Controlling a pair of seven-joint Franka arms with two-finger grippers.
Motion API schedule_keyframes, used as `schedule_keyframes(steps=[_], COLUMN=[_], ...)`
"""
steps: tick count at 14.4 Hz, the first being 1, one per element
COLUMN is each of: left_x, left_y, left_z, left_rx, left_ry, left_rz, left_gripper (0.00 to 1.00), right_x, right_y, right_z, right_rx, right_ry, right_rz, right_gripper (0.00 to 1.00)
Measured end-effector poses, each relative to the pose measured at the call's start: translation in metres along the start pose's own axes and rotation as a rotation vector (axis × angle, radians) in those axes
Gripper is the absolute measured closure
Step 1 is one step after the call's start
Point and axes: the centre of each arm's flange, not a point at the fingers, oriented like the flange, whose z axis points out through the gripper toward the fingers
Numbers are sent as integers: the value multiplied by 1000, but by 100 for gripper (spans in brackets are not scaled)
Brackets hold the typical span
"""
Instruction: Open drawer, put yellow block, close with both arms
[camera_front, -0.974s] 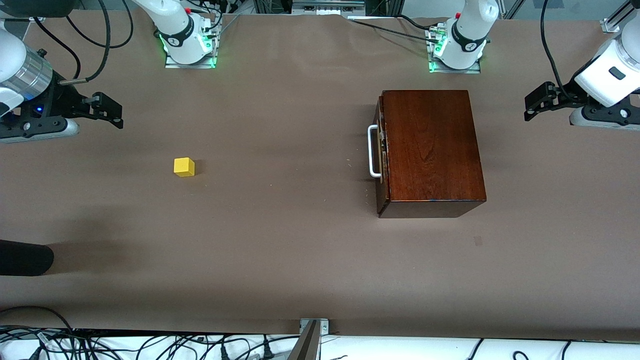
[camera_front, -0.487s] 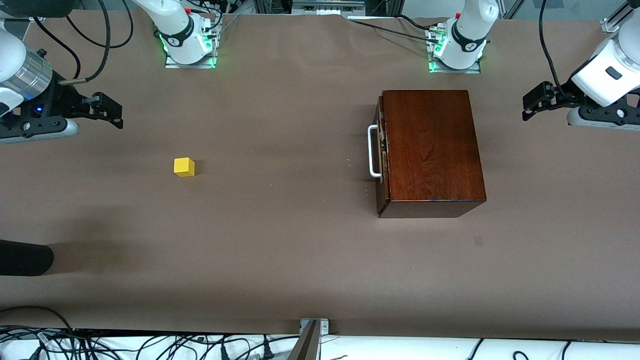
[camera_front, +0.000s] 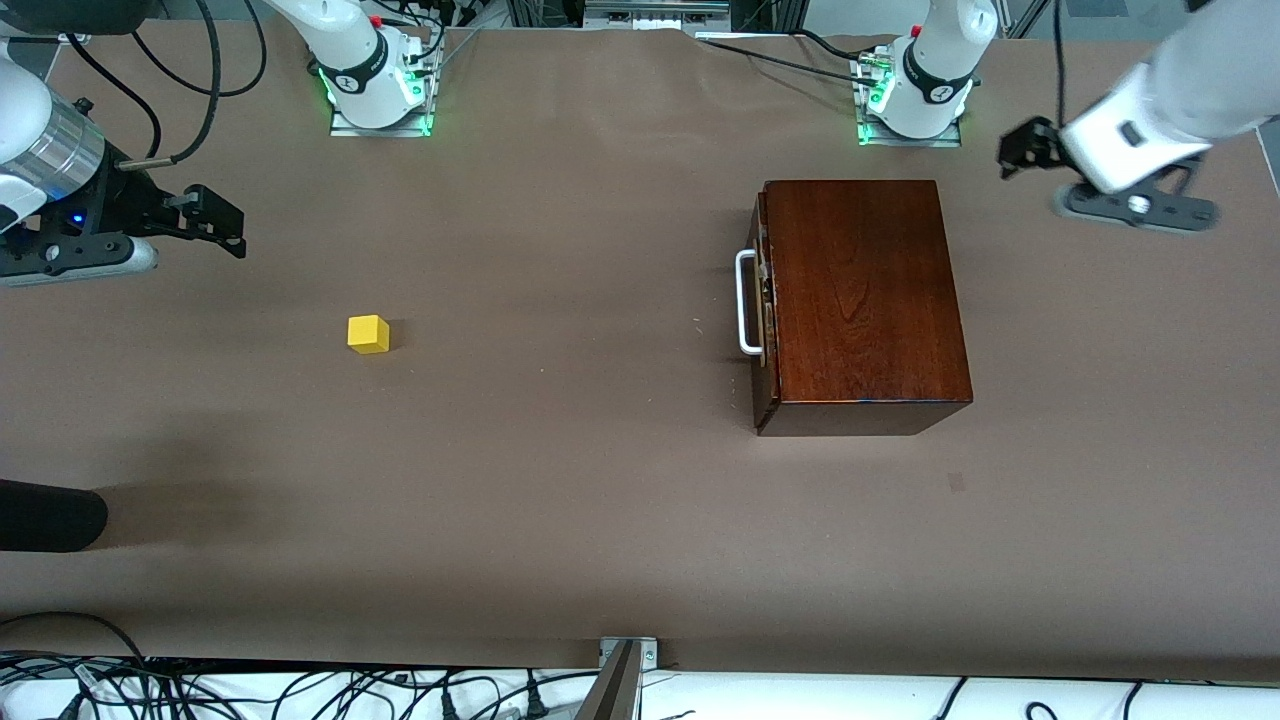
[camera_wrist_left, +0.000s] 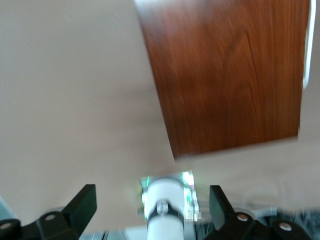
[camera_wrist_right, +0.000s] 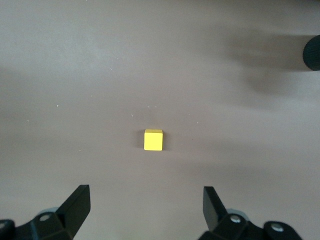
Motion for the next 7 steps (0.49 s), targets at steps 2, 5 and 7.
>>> schedule_keyframes(steps=[2,5,7], left_x=[3,29,51], left_y=[48,129,168], left_z=[11,26,38], left_rx=[-2,33,16], left_ry=[-58,10,77], left_rz=[72,79,50], left_gripper=[0,0,0], right_x=[0,0,0], right_y=[0,0,0], right_z=[0,-1,-1], right_rx=[0,0,0], right_ry=[2,4,4], right_rz=[0,1,1], right_gripper=[0,0,0])
